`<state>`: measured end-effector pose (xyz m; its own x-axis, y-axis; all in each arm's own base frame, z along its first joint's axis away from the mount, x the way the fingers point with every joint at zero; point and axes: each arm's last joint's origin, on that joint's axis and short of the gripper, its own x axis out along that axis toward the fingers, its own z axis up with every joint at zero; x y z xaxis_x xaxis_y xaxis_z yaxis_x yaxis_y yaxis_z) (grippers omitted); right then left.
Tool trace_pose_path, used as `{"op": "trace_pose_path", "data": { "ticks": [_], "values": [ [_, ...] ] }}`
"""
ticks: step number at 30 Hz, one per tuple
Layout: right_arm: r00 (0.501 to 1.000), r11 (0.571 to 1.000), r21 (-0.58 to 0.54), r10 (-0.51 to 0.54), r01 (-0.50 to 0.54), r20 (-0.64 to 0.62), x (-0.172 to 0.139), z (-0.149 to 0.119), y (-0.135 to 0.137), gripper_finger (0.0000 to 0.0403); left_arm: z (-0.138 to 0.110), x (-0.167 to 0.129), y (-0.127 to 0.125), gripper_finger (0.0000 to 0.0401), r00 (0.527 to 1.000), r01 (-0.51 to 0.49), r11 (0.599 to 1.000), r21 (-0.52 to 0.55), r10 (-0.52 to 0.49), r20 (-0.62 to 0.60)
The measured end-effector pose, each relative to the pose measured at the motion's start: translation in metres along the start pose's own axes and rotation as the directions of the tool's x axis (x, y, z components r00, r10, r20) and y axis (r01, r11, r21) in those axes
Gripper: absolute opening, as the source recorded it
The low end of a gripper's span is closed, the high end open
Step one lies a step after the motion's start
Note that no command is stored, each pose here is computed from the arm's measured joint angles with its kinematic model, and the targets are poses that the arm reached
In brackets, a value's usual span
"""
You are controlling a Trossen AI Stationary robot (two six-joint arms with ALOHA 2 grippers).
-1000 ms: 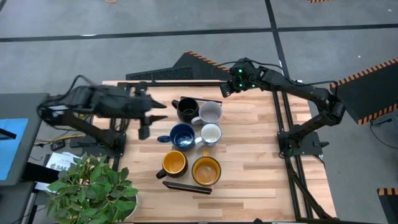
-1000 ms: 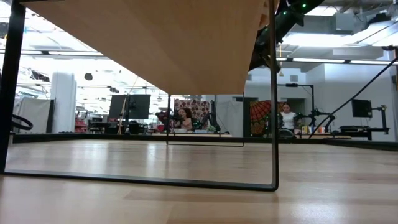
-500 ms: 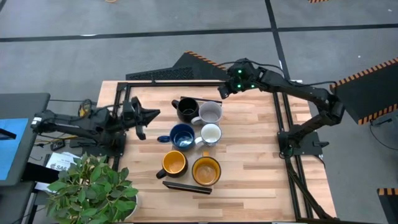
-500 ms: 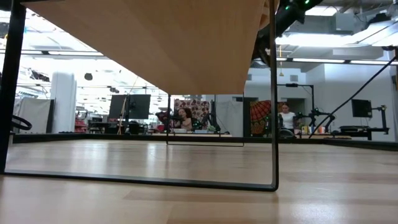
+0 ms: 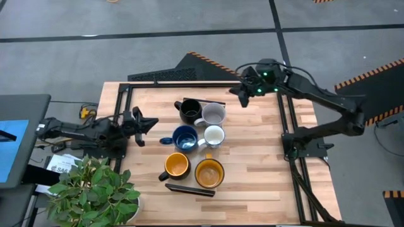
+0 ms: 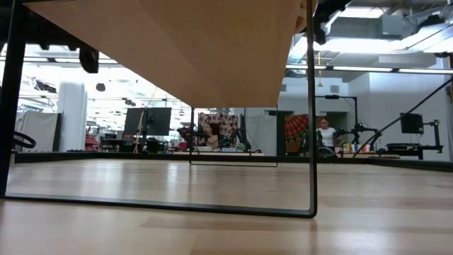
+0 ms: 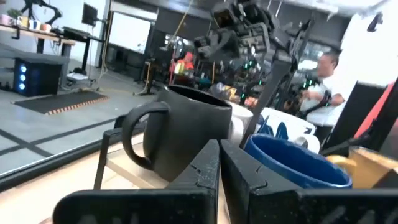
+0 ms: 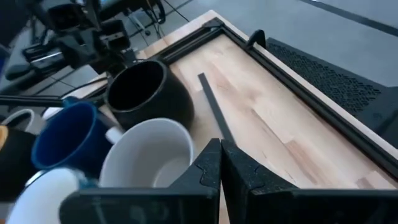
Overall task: Place coffee mugs
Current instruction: Return to Home Position
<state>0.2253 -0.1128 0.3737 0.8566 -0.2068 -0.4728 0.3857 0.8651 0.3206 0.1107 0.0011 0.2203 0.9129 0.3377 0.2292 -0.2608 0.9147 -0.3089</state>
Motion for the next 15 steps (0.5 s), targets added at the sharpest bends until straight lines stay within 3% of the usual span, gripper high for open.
{"op": "trace_pose_path", "data": {
  "ticks": [8,15],
  "values": [
    [1.0,1.0,0.008,0.008,-0.008,0.018,-0.024,-0.002,0.006,0.0027,-0.014,-0.019,0.013,0.0,0.997,0.013,0.997,-0.075,-0.007,0.076],
    [0.999,0.999,0.003,0.045,-0.045,0.01,-0.031,-0.006,0.017,0.0026,-0.02,-0.023,0.016,0.0,1.0,0.004,0.999,-0.052,-0.003,0.018]
  ]
}}
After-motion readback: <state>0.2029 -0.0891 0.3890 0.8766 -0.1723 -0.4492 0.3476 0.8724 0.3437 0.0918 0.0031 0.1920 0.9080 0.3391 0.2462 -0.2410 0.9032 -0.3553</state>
